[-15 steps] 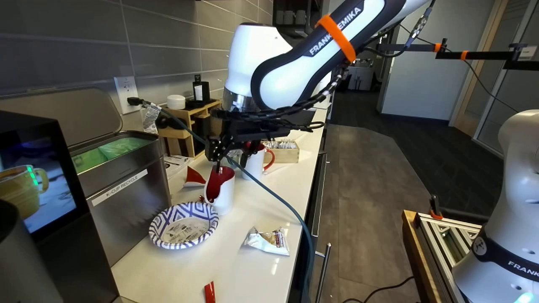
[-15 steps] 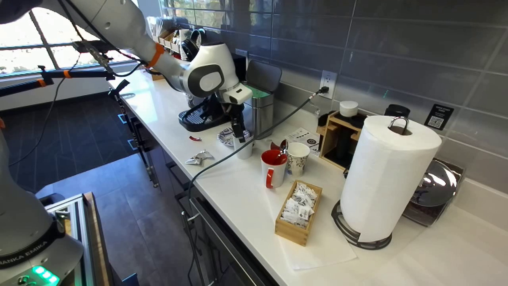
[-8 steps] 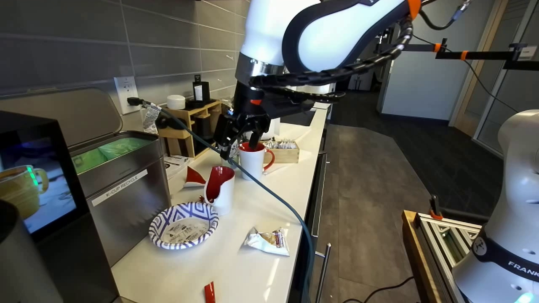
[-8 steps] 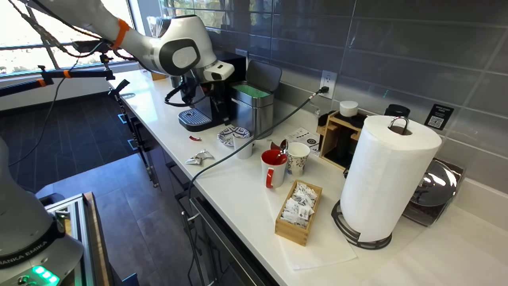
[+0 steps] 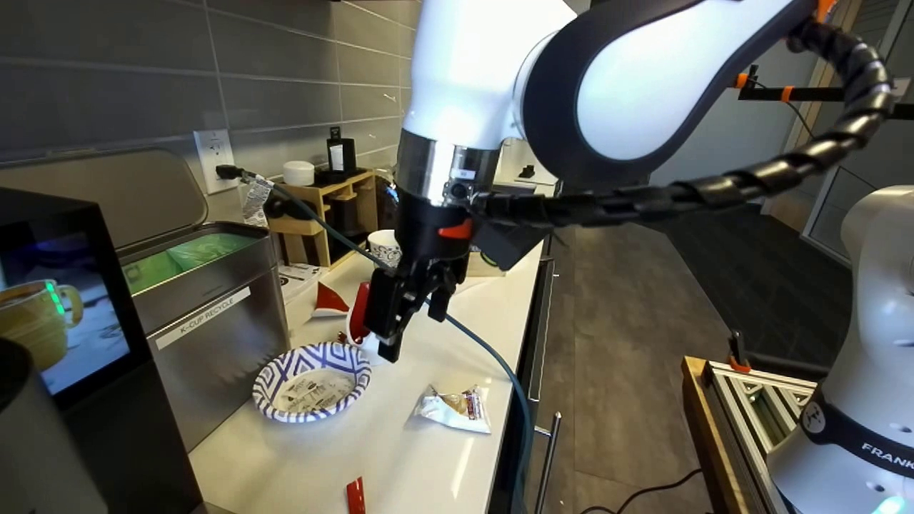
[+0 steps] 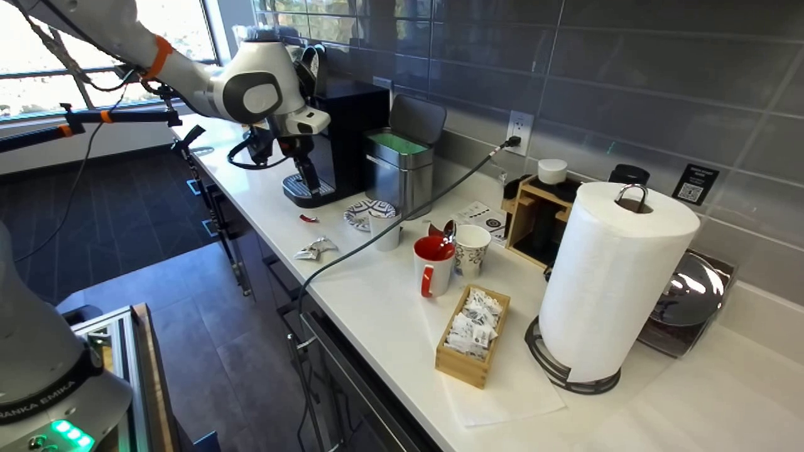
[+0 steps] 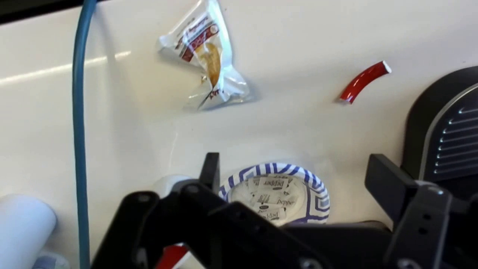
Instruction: Move the broken cup to the right, then put the left broken piece in the broken cup
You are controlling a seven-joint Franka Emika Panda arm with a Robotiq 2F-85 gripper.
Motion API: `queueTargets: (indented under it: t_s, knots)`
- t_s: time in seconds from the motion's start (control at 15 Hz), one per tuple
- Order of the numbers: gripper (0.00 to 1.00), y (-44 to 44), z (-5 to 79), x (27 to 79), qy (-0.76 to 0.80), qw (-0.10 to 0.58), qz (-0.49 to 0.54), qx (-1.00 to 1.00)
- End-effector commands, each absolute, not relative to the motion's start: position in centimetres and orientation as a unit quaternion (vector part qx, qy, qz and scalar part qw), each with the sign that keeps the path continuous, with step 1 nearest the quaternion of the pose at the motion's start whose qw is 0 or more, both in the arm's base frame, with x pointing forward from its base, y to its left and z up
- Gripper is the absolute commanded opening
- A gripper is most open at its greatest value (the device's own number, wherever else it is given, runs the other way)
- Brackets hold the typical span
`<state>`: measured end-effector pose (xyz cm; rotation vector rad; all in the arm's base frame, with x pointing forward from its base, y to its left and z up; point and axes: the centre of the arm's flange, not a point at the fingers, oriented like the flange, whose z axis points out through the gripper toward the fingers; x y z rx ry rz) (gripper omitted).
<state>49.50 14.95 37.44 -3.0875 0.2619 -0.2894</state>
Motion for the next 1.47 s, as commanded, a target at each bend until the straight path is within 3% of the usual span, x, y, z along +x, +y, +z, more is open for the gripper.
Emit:
queueTargets:
  t_s: [0.0,0.2,0.47,0.93,1.4]
  knots:
    - [1.00,16.5,33.8,51.4,0.184,0.022,-0.076,-0.980]
    - [1.00,17.4,32.7,52.0,0.224,0.057,-0.069,-0.970]
    - [1.00,16.7,32.9,51.6,0.211,0.045,-0.067,-0.974]
    - [1.00,18.5,30.3,51.6,0.381,-0.037,-0.037,-0.923]
    - [1.00,23.5,28.8,51.6,0.383,0.011,-0.021,-0.924]
